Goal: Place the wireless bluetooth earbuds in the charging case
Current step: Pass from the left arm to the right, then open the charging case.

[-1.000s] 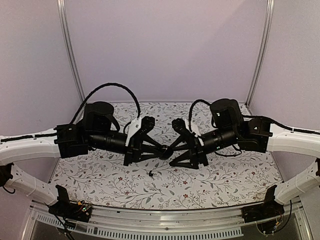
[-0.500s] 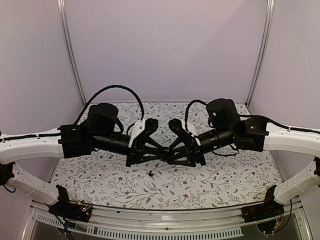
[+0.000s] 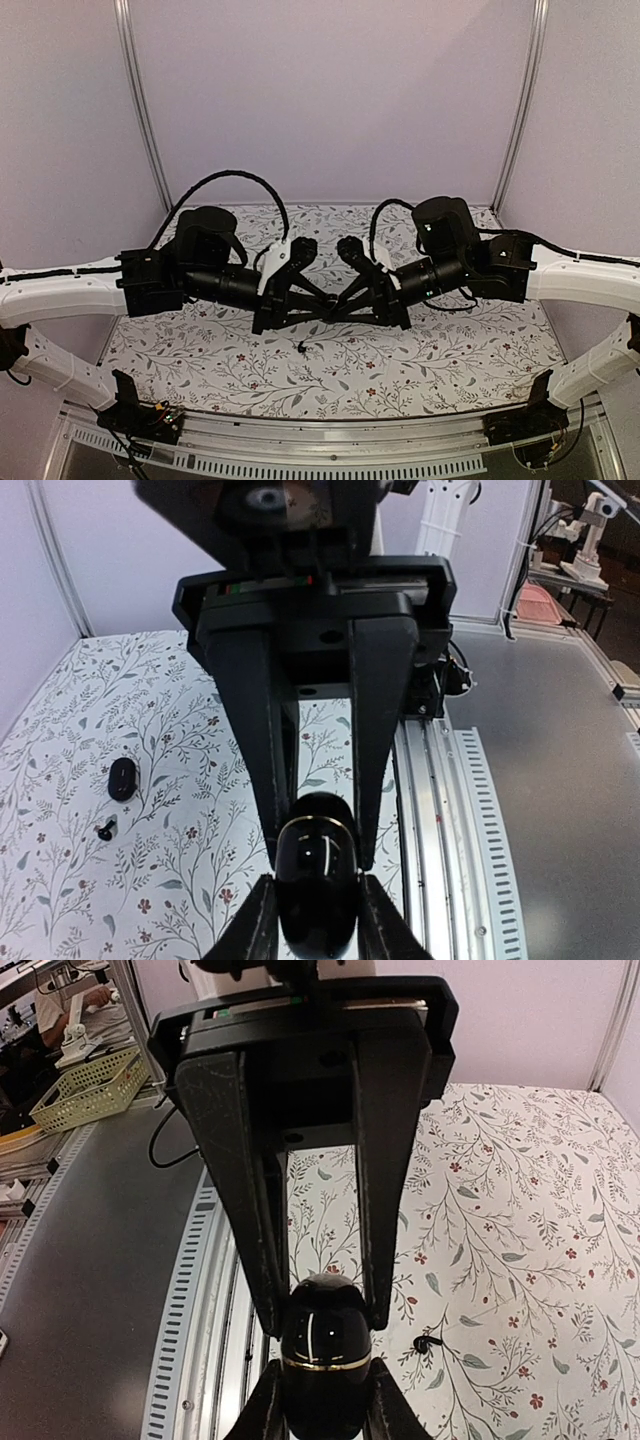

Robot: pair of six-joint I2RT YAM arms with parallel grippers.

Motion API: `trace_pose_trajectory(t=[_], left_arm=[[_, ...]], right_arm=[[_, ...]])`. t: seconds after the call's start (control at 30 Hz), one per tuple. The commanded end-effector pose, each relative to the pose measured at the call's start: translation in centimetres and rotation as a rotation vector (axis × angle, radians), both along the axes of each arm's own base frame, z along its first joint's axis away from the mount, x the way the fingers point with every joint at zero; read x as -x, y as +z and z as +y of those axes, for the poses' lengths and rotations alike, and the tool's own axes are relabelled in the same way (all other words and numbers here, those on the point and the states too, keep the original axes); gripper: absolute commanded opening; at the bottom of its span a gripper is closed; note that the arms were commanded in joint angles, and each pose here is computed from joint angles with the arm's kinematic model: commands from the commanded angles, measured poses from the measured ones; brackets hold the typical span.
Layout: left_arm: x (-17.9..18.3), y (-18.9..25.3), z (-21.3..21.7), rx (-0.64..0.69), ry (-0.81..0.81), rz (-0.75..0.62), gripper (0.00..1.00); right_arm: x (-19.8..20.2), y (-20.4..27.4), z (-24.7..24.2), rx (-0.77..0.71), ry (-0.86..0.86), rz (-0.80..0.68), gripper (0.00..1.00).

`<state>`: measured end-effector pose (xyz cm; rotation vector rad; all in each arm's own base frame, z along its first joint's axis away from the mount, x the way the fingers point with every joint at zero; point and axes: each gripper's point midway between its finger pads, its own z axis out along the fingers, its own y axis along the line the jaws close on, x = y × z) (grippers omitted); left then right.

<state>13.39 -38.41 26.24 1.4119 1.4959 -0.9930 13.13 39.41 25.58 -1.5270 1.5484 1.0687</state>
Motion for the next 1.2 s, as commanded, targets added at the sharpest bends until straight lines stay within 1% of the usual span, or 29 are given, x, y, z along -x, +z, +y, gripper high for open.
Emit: trace_pose_trajectory(t=[0.0, 0.07, 0.17, 0.43, 0.6, 0.83, 0.97, 1.17], left_arm=[[-0.2, 2.0, 0.2, 0.048, 0.026, -0.052, 0.43], [-0.3, 1.9, 0.4, 0.039, 0.034, -0.058, 0.51], [-0.4, 1.7, 0.4, 0.035, 0.039, -0.057, 0.55], [-0.8, 1.0, -0.3, 0.010, 0.040, -0.046, 0.56], [-1.8, 1.6, 0.1, 0.007, 0.099, -0.076, 0.54], [-2.7, 3.4, 1.3, 0.048, 0.147, -0.116, 0.53], [-3.2, 3.2, 1.5, 0.038, 0.168, -0.114, 0.52], [-3.3, 3.4, 1.6, 0.042, 0.173, -0.117, 0.52]], right_arm=[[-0.1, 0.9, 0.2, -0.016, 0.004, -0.011, 0.08], [0.1, 1.2, 0.1, -0.023, 0.013, -0.015, 0.07], [0.3, 1.4, -0.1, -0.030, 0.026, -0.024, 0.06], [0.8, 1.9, -0.3, -0.042, 0.045, -0.028, 0.03], [1.4, 1.8, -0.7, -0.043, 0.068, -0.032, 0.00], [2.0, 1.2, -1.3, -0.040, 0.092, -0.043, 0.00], [2.3, 1.3, -1.6, -0.047, 0.108, -0.053, 0.00], [2.8, 2.1, -2.2, -0.100, 0.122, -0.102, 0.00]])
